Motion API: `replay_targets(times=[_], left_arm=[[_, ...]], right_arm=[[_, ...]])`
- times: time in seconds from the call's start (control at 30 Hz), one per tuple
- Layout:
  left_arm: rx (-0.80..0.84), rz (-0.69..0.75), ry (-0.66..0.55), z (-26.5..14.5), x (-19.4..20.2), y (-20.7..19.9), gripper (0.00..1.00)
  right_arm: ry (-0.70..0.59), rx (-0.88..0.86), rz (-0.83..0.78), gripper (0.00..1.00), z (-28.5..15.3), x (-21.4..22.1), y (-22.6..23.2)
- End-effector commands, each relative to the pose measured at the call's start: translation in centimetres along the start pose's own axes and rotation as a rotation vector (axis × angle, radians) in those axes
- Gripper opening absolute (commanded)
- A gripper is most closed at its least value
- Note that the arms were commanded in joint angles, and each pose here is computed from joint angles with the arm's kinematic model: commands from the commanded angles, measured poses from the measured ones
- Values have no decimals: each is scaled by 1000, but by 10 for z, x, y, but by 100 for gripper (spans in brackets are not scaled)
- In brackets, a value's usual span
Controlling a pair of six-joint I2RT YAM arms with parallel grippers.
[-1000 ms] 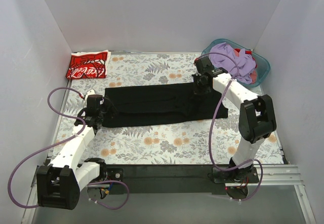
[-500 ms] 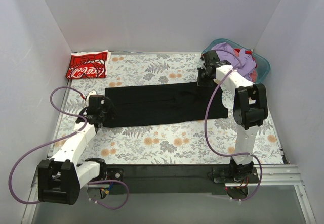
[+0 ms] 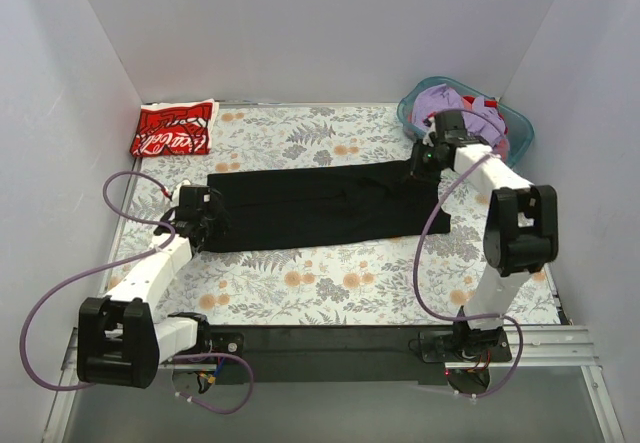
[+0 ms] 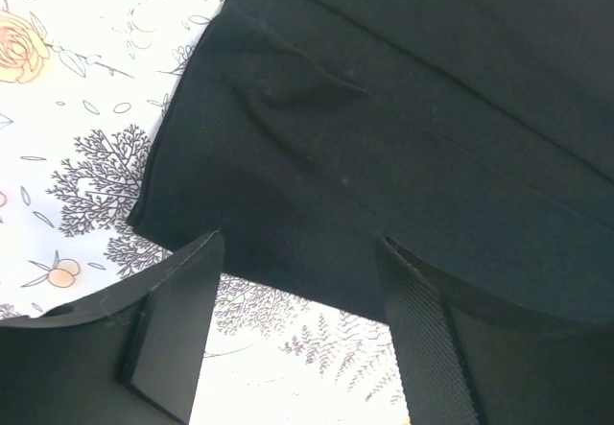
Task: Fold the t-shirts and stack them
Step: Fold the tshirt
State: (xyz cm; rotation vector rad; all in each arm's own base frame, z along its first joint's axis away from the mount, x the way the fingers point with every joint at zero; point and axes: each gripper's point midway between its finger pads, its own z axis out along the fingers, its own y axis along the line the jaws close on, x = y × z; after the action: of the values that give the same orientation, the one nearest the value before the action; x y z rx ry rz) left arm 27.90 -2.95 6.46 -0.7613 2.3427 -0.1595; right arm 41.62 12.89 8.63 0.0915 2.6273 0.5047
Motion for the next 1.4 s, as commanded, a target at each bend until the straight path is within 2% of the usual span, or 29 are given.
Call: replay_targets(times=[0.0, 0.03, 0.23, 0.4, 0.47, 0.57, 0.77, 0.9, 1.0, 1.17, 1.37], left_arm=[[-7, -53, -35, 2, -20, -11, 62], [-17, -61, -31, 5, -22, -10, 59], [-80, -78, -15, 15, -29, -2, 56], [-115, -131, 1, 24, -28, 14, 53], [-127, -143, 27, 30, -24, 17, 51], [-172, -171, 78, 40, -14, 30, 50], [-295, -233, 193, 43, 16, 60, 45], [-385, -257, 186, 31, 20, 79, 45], [-417, -273, 180, 20, 24, 88, 45], [-311, -258, 97, 5, -4, 69, 49], [-181, -211, 36, -6, -39, 33, 53]], right_arm=[[-111, -104, 52, 32, -34, -7, -5], [-100, -115, 94, 32, -37, 11, -17], [-154, -152, 209, 32, -47, 44, -63], [-201, -218, 274, 32, -41, 53, -72], [-179, -238, 320, 31, -35, 65, -76], [-195, -229, 381, 31, -30, 70, -93], [-165, -139, 556, 30, -22, 113, -136], [-173, -96, 620, 29, -25, 124, -152], [-199, -59, 624, 30, -31, 123, -158], [-273, -99, 554, 31, -46, 99, -143], [-374, -143, 272, 35, -67, 47, -80]])
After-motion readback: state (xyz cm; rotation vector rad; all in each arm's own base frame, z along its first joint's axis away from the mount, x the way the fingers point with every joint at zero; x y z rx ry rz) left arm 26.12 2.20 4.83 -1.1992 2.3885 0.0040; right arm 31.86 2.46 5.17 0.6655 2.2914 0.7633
